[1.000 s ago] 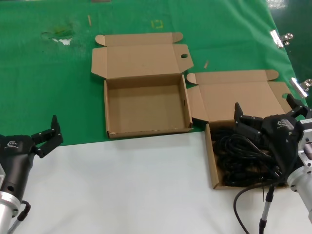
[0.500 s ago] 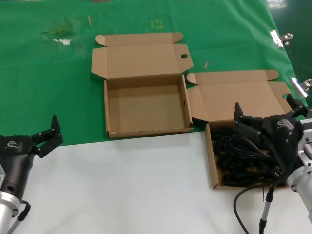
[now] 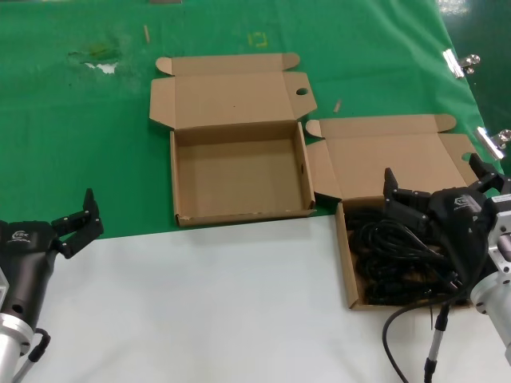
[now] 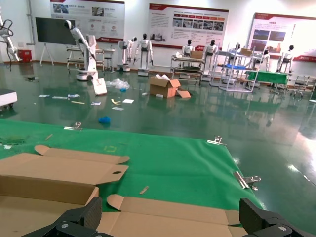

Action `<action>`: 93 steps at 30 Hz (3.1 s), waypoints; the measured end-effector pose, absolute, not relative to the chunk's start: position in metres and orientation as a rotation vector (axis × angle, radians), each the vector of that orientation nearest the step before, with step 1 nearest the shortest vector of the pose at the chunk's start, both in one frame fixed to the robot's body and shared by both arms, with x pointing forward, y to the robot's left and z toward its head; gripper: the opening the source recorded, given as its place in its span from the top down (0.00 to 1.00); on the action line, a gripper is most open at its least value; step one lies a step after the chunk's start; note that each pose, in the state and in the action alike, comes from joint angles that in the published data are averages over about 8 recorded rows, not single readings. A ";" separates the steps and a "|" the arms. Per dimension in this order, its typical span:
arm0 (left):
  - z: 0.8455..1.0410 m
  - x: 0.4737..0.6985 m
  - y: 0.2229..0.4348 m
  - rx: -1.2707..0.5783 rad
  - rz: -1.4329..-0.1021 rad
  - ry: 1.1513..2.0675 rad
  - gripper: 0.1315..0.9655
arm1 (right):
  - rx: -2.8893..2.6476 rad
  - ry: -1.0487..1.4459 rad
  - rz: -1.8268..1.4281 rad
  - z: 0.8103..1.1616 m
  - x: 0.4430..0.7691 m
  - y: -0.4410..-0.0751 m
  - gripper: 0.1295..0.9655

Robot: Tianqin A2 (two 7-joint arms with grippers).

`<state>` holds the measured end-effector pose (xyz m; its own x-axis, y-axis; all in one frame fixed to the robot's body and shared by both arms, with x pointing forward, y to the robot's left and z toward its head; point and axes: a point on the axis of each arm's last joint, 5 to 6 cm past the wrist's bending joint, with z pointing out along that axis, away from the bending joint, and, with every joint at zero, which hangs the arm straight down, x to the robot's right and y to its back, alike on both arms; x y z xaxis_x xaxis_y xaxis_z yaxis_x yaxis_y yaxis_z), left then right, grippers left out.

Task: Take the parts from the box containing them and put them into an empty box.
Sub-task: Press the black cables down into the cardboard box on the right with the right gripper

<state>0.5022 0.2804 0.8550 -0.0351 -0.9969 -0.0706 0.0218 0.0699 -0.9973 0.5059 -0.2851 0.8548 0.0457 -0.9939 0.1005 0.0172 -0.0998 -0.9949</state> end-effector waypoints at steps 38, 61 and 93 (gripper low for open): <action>0.855 0.502 0.280 -1.125 -1.193 1.253 0.24 | -1.305 1.098 -1.245 0.857 0.503 -0.285 0.00; 0.855 0.502 0.280 -1.125 -1.193 1.253 0.81 | -1.666 0.761 -1.240 0.905 0.496 -0.328 0.00; 0.855 0.502 0.280 -1.125 -1.193 1.253 0.99 | -2.406 0.418 -1.054 0.935 0.485 -0.411 0.00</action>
